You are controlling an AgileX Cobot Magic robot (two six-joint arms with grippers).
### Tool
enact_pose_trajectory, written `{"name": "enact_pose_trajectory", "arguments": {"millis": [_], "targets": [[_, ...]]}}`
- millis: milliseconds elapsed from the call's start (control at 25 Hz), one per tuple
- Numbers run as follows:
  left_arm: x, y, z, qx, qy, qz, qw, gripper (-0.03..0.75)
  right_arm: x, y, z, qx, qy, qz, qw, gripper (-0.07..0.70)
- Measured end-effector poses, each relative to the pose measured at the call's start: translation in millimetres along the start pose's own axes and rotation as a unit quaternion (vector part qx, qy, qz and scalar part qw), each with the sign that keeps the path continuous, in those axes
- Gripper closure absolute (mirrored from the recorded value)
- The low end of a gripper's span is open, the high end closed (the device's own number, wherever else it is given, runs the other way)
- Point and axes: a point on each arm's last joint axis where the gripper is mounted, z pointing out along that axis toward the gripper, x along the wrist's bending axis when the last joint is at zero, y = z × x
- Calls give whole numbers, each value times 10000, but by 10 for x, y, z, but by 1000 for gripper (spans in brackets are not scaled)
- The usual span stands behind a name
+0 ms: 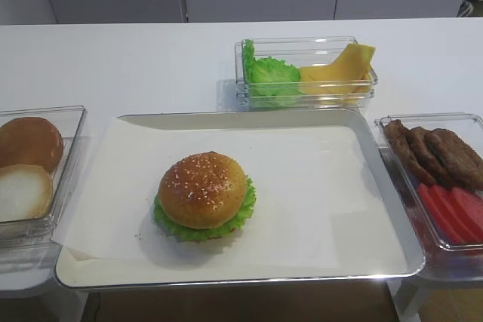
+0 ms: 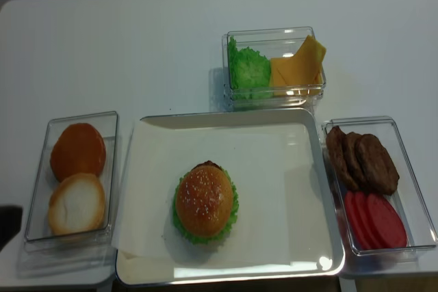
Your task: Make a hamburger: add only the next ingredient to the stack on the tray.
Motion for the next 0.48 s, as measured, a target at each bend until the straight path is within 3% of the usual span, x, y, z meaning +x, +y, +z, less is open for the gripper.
{"name": "enact_pose_trajectory", "arguments": {"millis": [200,480], "targets": [[37,-456,-203,-672,-3,-61,9977,170,0,0,0,0,0,0,10000,451],[69,-927,-326,-1445,-22,-105,9894,171,0,0,0,0,0,0,10000,452]]}}
